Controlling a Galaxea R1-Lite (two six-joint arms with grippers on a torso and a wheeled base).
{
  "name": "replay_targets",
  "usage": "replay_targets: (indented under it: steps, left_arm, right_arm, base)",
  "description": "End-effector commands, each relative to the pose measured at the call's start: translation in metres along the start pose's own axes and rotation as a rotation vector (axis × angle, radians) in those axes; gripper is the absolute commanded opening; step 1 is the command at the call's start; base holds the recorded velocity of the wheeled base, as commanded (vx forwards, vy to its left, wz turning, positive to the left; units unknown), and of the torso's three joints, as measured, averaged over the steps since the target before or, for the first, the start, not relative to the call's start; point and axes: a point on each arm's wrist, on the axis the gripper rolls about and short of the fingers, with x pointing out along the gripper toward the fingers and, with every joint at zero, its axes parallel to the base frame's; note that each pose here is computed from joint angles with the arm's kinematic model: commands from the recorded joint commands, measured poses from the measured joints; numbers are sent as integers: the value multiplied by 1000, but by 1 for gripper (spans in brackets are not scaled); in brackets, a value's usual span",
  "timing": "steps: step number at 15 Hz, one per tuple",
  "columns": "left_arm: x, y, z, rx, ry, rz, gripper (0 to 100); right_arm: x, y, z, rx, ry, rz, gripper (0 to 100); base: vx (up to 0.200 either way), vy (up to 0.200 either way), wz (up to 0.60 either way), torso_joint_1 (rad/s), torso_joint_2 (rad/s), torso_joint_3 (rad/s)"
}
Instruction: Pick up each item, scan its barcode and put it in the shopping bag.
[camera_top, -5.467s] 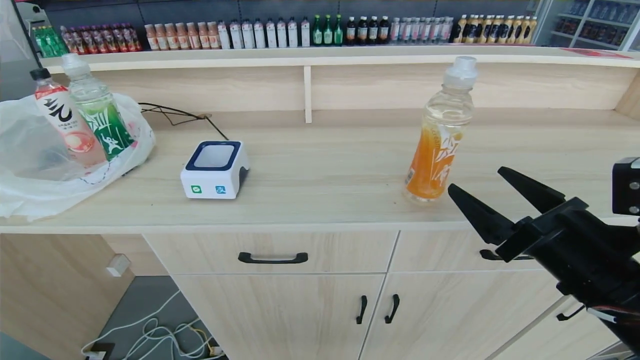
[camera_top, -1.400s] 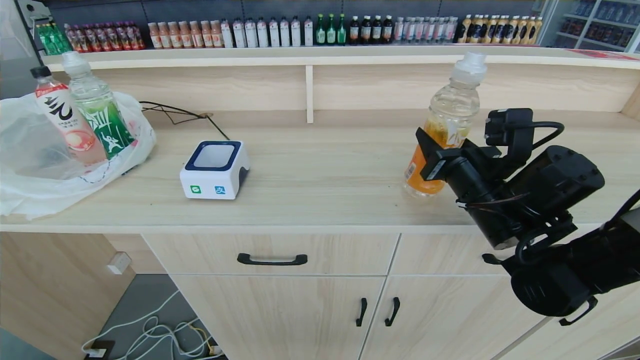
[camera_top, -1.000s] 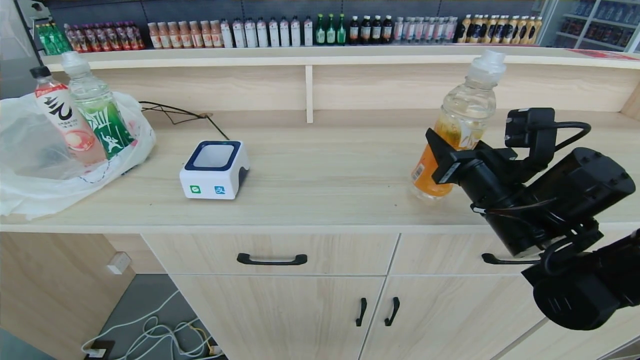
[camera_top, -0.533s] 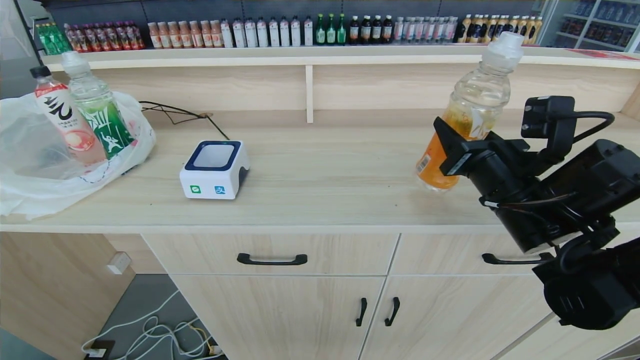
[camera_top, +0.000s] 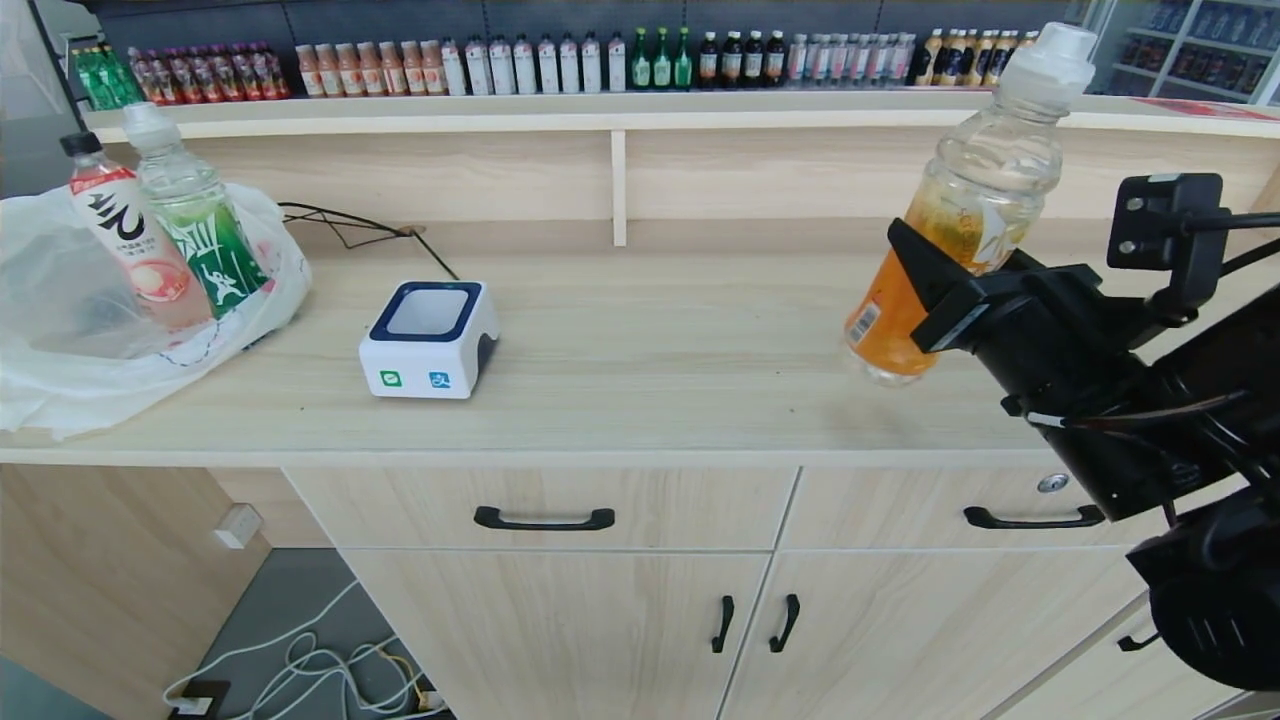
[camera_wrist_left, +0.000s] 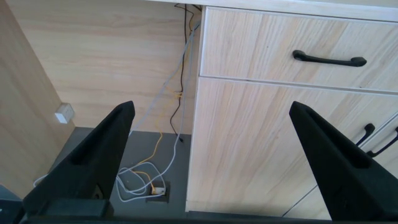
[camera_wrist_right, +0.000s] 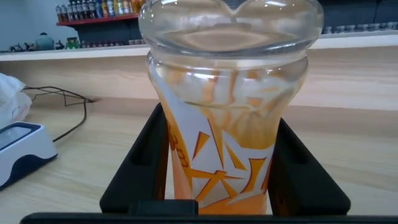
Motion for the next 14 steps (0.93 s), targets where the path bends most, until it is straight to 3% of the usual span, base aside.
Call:
replay_targets:
  steps: [1,6,12,14]
  left_arm:
    - [0,0,0,0,0,0,100]
    - [0,0,0,0,0,0,100]
    - [0,0,0,0,0,0,100]
    - [0,0,0,0,0,0,100]
  right_arm:
    - [-22,0,12,27,10,56,0]
    - [-63,0,22,181,65,195,0]
    - [-75,4,15,326,149,395,0]
    - [-72,11,14,467,182,449,0]
  base:
    - [0,0,0,0,0,0]
    - [0,0,0,0,0,0]
    - [0,0,0,0,0,0]
    - [0,0,0,0,0,0]
